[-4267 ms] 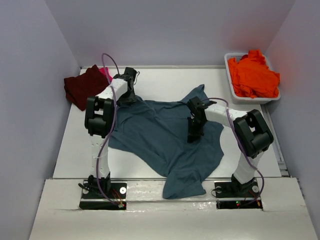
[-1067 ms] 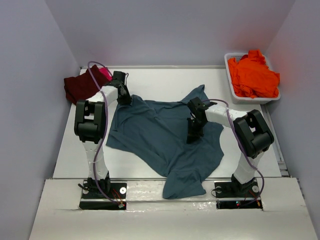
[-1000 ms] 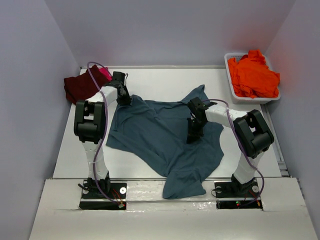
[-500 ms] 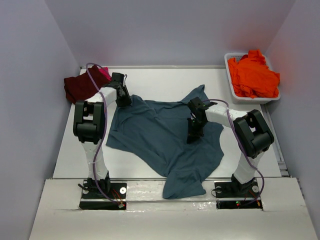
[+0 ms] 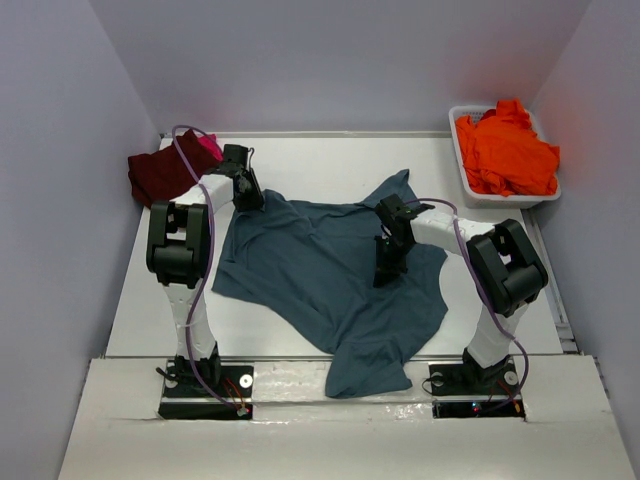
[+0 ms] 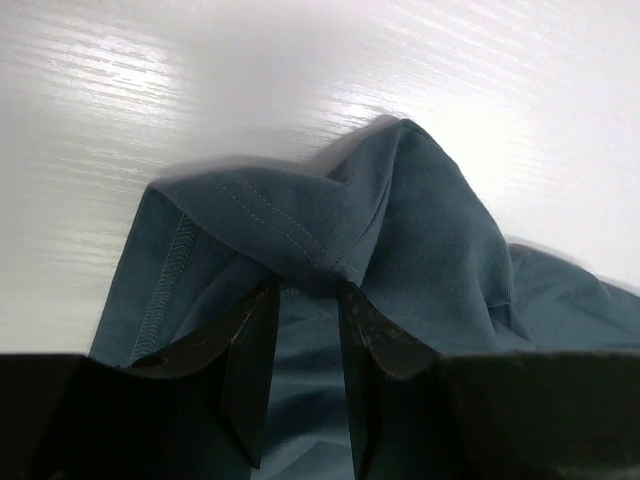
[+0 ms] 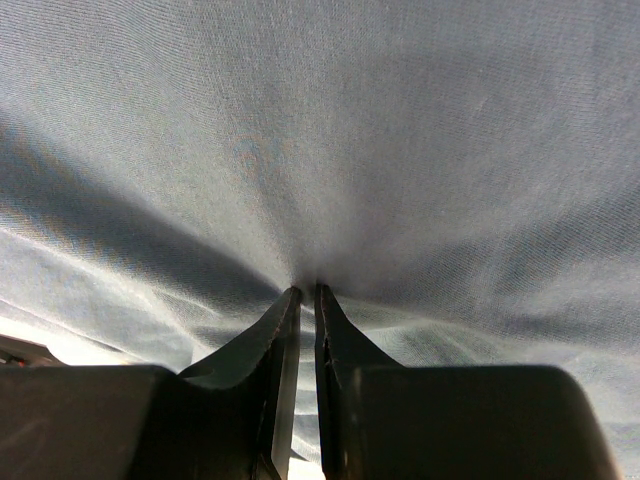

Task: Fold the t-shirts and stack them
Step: Flatten the tshirt out

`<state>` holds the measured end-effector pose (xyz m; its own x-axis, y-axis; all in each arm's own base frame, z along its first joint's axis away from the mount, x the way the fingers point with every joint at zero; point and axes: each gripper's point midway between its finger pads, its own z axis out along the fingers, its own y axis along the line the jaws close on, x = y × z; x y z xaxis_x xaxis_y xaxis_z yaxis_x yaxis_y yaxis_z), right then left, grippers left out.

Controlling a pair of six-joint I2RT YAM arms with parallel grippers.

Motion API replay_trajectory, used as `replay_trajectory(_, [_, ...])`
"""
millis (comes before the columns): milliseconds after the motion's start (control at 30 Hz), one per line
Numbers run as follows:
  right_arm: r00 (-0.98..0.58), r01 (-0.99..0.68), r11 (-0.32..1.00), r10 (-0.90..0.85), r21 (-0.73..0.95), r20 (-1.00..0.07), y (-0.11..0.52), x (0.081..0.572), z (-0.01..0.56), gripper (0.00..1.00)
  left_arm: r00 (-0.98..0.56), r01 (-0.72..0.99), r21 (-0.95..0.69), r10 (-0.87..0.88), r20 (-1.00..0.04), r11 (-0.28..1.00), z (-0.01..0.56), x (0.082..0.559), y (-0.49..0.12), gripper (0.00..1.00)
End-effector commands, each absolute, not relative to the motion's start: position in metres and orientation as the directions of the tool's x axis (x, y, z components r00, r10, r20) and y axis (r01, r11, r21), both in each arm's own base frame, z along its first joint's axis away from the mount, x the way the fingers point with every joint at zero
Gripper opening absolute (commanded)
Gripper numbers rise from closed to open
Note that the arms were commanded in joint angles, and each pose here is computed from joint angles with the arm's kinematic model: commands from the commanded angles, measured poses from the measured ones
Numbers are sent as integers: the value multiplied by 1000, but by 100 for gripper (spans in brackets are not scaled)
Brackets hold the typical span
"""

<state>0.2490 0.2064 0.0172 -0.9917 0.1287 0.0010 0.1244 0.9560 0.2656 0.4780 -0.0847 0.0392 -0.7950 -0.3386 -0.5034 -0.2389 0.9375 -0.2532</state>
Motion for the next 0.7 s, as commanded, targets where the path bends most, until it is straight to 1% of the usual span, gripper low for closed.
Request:
replay_trajectory(0, [-993, 121, 964, 120, 235, 18, 201, 242, 3, 17, -759, -198, -293, -335, -558, 936, 63, 496, -89, 41])
replay_trajectory(667, [-993, 114, 966, 113, 230, 18, 201, 244, 3, 17, -759, -187, -296, -329, -561, 937, 58, 508, -92, 37])
